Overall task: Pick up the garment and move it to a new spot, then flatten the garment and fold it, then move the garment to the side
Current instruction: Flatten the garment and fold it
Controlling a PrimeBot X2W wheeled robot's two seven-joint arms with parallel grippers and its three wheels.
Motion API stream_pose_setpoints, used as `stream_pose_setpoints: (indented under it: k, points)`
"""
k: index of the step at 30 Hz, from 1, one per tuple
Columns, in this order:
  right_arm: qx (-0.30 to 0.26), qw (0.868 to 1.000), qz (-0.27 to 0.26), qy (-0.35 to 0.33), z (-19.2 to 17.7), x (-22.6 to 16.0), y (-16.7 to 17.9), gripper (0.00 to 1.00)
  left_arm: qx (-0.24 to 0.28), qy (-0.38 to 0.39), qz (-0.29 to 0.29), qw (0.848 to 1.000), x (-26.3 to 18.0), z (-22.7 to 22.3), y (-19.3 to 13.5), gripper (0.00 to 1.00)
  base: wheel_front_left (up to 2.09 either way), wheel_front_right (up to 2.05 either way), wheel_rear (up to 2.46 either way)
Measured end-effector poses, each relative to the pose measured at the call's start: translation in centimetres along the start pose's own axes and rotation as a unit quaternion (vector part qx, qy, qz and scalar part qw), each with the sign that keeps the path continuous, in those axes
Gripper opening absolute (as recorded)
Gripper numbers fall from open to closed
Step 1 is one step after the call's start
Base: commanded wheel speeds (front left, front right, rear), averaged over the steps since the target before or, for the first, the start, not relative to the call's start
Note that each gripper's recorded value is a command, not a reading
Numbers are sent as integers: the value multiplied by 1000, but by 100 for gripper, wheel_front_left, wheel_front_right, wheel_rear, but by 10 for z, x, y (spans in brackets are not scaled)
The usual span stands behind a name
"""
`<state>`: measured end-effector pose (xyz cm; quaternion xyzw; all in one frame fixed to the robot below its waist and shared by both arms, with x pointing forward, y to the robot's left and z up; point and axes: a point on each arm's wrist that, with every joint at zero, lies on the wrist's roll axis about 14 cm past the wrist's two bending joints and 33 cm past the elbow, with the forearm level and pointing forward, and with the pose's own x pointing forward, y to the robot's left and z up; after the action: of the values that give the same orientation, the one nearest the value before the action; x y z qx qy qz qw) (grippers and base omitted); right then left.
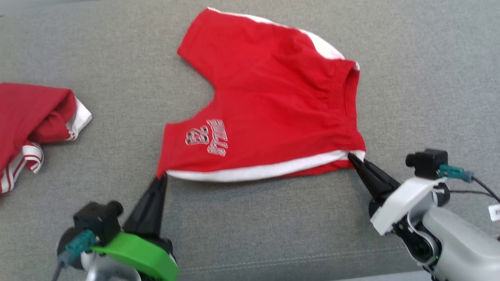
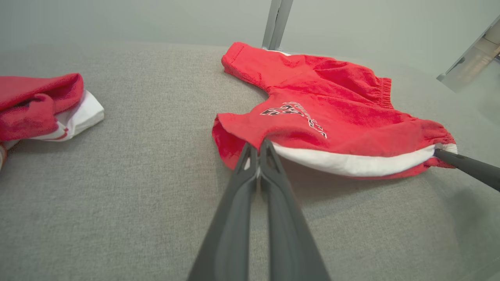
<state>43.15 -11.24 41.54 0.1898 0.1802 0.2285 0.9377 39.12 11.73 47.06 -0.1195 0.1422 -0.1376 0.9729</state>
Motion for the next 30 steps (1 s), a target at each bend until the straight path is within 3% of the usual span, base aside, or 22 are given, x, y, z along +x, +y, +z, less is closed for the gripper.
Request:
stream_pose_setpoints:
  k: [8,16,20,24,30]
  points:
    - [32,998,-49,15,-29,-49,-12,0,-50,52,-5,997,-50,-27,-24,0,0,0,0]
    - [74,994,-75,38,-53,-82,-13,0,-80,69,25,994,-81,-39,-22,0,0,0,0]
    - [80,994,-72,29,-46,-83,-7,0,-63,65,15,996,-75,-32,-17,0,0,0,0]
    - [117,991,-64,-18,-22,-70,6,0,0,34,-24,999,-42,4,-9,0,0,0,0]
    - [131,986,-64,-86,19,-46,4,0,47,7,-68,997,4,39,-11,0,0,0,0]
